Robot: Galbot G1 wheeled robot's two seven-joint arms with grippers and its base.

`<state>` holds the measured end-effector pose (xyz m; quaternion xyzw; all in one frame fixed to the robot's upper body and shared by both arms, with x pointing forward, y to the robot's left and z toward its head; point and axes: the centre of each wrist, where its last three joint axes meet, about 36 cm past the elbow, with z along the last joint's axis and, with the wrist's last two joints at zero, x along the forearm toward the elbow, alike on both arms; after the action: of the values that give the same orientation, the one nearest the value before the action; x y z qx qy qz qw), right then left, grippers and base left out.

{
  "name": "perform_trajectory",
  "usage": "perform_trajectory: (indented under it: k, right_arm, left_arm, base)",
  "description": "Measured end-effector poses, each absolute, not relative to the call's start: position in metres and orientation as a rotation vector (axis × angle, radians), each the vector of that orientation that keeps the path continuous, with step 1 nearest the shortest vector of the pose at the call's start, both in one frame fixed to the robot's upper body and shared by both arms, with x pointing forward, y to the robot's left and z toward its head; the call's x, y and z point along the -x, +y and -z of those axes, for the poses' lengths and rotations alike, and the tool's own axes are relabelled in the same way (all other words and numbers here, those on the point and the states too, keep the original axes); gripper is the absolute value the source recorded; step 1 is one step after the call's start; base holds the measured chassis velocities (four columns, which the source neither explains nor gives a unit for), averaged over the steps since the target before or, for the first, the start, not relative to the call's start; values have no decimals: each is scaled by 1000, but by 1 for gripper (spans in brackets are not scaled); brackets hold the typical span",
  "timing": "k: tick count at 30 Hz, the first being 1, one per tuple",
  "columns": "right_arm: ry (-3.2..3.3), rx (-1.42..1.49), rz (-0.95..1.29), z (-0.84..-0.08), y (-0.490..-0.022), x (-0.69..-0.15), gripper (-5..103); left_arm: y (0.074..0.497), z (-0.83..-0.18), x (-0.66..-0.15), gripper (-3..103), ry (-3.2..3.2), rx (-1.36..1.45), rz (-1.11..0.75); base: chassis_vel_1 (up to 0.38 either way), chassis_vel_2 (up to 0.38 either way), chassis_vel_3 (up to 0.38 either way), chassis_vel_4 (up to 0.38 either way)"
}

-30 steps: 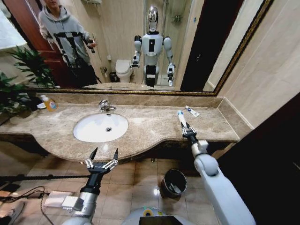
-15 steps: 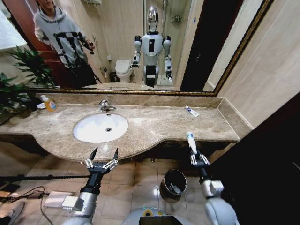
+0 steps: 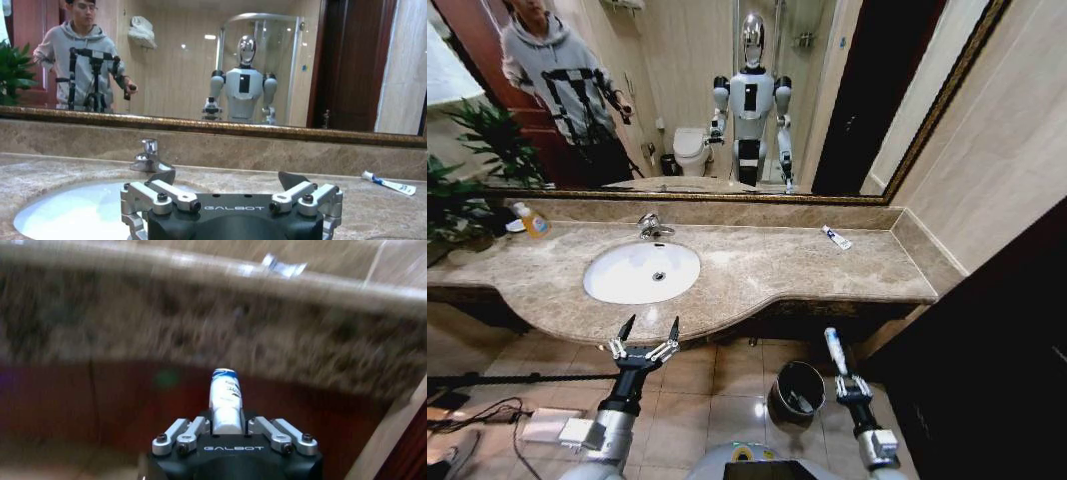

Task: Pick up the trash from the sink and place it in the trash bin.

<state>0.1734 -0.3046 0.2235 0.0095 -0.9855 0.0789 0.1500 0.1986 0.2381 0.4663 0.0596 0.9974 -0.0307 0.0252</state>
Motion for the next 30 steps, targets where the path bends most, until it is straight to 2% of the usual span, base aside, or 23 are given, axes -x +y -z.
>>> perform_trajectory:
  k: [17,30]
  right_arm:
    - [-2435,-165,-275,-110,-310,-203,24]
    - [-2272,-213,-266,-82,-304,-249,24]
  left_arm:
    - [238,-466,-199,100,3084,-184,95]
    - [238,-466,-199,100,3084,-184,95]
  base:
    - [0,0,0,0]
    - [0,0,0,0]
